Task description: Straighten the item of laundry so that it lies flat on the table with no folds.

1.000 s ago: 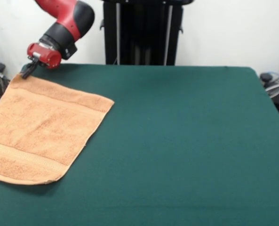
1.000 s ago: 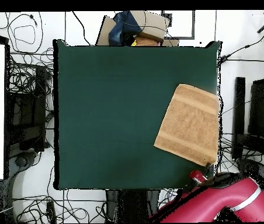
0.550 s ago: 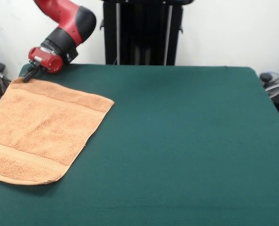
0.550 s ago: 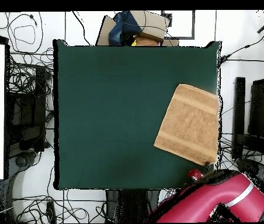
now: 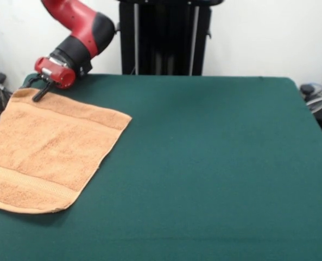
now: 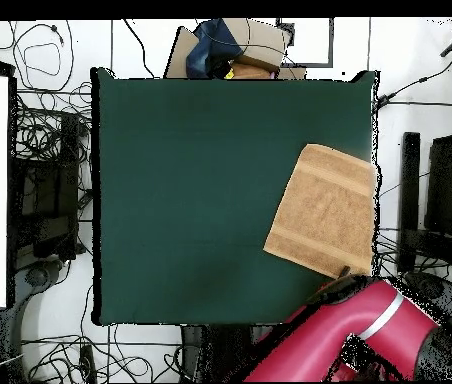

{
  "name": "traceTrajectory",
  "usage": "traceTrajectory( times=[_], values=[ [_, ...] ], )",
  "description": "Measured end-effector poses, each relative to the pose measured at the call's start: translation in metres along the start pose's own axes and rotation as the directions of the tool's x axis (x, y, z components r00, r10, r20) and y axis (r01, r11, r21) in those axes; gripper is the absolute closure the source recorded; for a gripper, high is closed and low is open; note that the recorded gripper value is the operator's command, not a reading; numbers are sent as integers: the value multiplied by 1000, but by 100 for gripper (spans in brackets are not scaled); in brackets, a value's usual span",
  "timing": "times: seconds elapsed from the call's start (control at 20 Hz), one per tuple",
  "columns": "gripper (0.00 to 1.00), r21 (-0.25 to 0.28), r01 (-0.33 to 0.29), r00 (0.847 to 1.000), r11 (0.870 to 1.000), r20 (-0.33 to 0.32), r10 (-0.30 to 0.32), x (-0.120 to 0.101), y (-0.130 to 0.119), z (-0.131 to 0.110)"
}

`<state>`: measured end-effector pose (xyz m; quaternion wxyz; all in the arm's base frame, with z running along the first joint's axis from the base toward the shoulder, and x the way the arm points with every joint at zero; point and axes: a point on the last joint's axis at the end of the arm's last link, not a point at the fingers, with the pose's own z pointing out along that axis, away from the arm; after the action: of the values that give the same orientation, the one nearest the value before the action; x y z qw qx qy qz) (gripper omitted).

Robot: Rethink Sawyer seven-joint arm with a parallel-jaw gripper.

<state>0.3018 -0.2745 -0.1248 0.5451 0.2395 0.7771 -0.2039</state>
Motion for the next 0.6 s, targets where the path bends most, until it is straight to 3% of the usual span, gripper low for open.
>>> traceTrajectory(
  times=[0.6],
  values=[
    [0, -22, 67, 998, 997, -8, -68, 0, -1, -4]
  ],
)
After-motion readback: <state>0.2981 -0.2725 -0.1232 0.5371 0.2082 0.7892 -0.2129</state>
